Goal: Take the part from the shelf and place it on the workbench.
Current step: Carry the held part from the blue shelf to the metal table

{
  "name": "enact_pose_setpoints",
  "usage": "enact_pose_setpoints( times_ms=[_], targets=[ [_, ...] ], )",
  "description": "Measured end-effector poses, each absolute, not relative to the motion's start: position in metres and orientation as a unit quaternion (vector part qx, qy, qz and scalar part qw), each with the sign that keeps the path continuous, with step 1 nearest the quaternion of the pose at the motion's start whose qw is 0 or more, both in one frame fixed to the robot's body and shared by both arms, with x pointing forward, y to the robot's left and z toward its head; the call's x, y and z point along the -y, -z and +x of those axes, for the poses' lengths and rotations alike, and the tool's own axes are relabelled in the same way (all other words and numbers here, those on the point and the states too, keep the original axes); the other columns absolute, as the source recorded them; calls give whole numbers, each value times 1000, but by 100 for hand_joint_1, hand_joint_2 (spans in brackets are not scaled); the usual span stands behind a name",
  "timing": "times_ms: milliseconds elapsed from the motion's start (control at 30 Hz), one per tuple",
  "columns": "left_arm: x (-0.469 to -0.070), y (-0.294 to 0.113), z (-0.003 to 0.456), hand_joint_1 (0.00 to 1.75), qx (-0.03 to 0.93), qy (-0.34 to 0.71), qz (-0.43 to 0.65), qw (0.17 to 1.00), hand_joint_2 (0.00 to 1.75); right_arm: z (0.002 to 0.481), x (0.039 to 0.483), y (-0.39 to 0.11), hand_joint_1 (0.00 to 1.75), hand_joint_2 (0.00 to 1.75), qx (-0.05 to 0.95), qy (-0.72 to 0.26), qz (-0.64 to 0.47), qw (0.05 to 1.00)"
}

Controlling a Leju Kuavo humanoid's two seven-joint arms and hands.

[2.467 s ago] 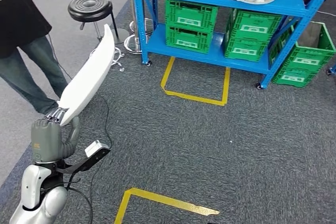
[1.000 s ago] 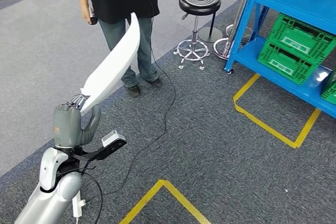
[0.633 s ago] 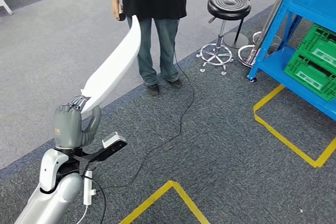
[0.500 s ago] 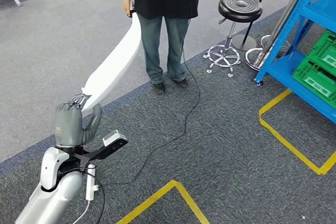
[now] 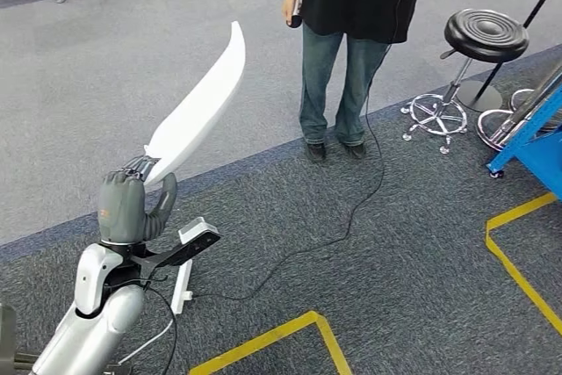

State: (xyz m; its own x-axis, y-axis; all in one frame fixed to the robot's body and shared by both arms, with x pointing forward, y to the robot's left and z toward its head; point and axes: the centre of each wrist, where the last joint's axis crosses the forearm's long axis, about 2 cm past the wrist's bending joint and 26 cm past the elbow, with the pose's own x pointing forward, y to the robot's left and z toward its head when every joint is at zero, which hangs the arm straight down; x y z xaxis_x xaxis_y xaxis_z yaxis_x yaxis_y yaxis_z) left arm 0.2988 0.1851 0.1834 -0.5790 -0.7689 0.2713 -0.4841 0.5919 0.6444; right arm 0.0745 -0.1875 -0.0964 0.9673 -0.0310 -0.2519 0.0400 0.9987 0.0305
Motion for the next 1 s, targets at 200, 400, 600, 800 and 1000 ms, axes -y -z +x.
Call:
enact_pose_setpoints(
  times_ms=[200, 400, 600, 800, 1000],
  targets=[
    [-184, -184, 300, 175, 850, 262, 367, 271, 175, 74, 183, 96, 0, 0, -130, 17, 17, 991],
    [-183, -183, 299, 175, 850, 265, 365, 271, 175, 73, 183, 96, 0, 0, -131, 17, 16, 991],
    [-182, -184, 300, 175, 851, 265, 365, 270, 175, 74, 183, 96, 0, 0, -130, 17, 15, 991],
    [-180, -184, 299, 175, 851, 264, 363, 271, 175, 77, 183, 95, 0, 0, -126, 17, 16, 992],
    [-179, -184, 299, 175, 852, 264, 363, 270, 175, 78, 182, 95, 0, 0, -126, 18, 17, 992]
  ],
)
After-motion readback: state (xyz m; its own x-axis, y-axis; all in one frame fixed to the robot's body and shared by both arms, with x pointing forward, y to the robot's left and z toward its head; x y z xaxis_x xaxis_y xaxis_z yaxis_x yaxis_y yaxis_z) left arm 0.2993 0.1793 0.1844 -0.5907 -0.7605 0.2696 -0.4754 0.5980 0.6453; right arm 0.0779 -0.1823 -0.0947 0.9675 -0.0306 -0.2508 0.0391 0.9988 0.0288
